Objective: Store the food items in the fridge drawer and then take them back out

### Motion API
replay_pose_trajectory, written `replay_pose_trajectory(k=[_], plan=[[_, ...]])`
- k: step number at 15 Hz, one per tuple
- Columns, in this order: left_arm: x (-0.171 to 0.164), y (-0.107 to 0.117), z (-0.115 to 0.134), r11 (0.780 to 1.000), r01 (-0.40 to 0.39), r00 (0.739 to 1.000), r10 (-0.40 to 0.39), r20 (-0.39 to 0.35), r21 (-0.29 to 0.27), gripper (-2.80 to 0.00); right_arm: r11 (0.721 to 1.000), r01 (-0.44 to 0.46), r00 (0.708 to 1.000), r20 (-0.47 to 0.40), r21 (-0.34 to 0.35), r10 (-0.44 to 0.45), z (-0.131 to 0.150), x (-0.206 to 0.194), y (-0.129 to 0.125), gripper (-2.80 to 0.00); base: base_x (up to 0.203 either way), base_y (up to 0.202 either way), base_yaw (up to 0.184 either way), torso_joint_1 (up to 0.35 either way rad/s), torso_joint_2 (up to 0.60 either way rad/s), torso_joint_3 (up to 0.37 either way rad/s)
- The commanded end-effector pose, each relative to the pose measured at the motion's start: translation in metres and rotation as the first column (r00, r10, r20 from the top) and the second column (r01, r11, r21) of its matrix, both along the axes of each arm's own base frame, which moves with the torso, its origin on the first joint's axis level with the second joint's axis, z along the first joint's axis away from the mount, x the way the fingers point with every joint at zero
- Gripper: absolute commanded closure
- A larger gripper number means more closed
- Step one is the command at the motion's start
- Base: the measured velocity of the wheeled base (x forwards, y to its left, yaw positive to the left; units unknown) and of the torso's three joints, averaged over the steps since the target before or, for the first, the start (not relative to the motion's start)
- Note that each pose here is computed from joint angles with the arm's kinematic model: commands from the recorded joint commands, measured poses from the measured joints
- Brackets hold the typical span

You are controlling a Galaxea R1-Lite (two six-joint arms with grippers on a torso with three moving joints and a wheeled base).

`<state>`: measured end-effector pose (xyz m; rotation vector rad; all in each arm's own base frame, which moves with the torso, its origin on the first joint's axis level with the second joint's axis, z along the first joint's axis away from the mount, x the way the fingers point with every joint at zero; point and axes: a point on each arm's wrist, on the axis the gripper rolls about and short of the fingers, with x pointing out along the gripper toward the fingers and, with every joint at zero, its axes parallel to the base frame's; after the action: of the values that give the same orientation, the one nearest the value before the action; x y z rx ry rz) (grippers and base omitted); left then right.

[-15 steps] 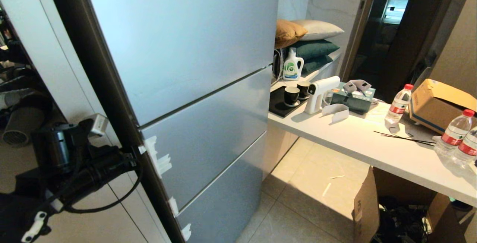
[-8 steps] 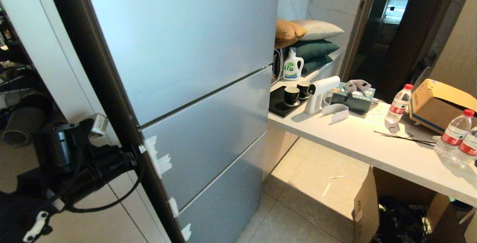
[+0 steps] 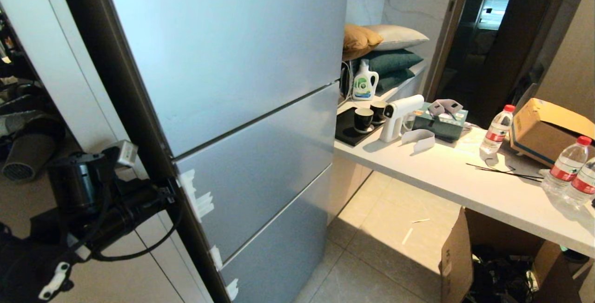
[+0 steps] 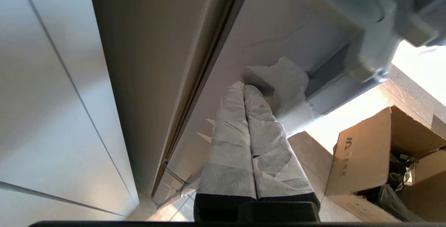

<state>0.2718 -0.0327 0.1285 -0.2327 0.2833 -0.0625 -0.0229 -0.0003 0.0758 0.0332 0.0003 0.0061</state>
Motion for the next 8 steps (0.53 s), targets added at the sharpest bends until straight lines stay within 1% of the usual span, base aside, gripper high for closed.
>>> replay_pose_trajectory(k=[1, 2, 4, 5, 8], plan=[[0.000, -0.001, -0.001, 1.000, 0.003, 1.000, -0.003, 0.000, -0.006, 0.00, 1.000, 0.000, 1.000, -0.001, 0.001, 0.000, 0.000, 0.000, 0.000, 0.00, 0.000, 0.000, 0.000, 0.000, 0.00, 0.000], [-0.001, -0.004, -0.001, 1.000, 0.016, 1.000, -0.016, 0.001, -0.015, 0.00, 1.000, 0.000, 1.000, -0.001, 0.001, 0.000, 0.000, 0.000, 0.000, 0.00, 0.000, 0.000, 0.000, 0.000, 0.00, 0.000], [-0.002, -0.015, 0.002, 0.996, 0.051, 0.998, -0.049, 0.039, -0.075, 0.00, 1.000, 0.000, 1.000, -0.001, 0.001, 0.000, 0.000, 0.000, 0.000, 0.00, 0.000, 0.000, 0.000, 0.000, 0.00, 0.000], [-0.004, -0.019, 0.000, 0.994, 0.066, 0.997, -0.062, 0.044, -0.093, 0.00, 1.000, 0.000, 1.000, -0.001, 0.001, 0.000, 0.000, 0.000, 0.000, 0.00, 0.000, 0.000, 0.000, 0.000, 0.00, 0.000], [-0.011, -0.023, -0.008, 0.990, 0.106, 0.994, -0.105, 0.013, -0.094, 0.00, 1.000, 0.000, 1.000, -0.001, 0.001, 0.000, 0.000, 0.000, 0.000, 0.00, 0.000, 0.000, 0.000, 0.000, 0.00, 0.000]])
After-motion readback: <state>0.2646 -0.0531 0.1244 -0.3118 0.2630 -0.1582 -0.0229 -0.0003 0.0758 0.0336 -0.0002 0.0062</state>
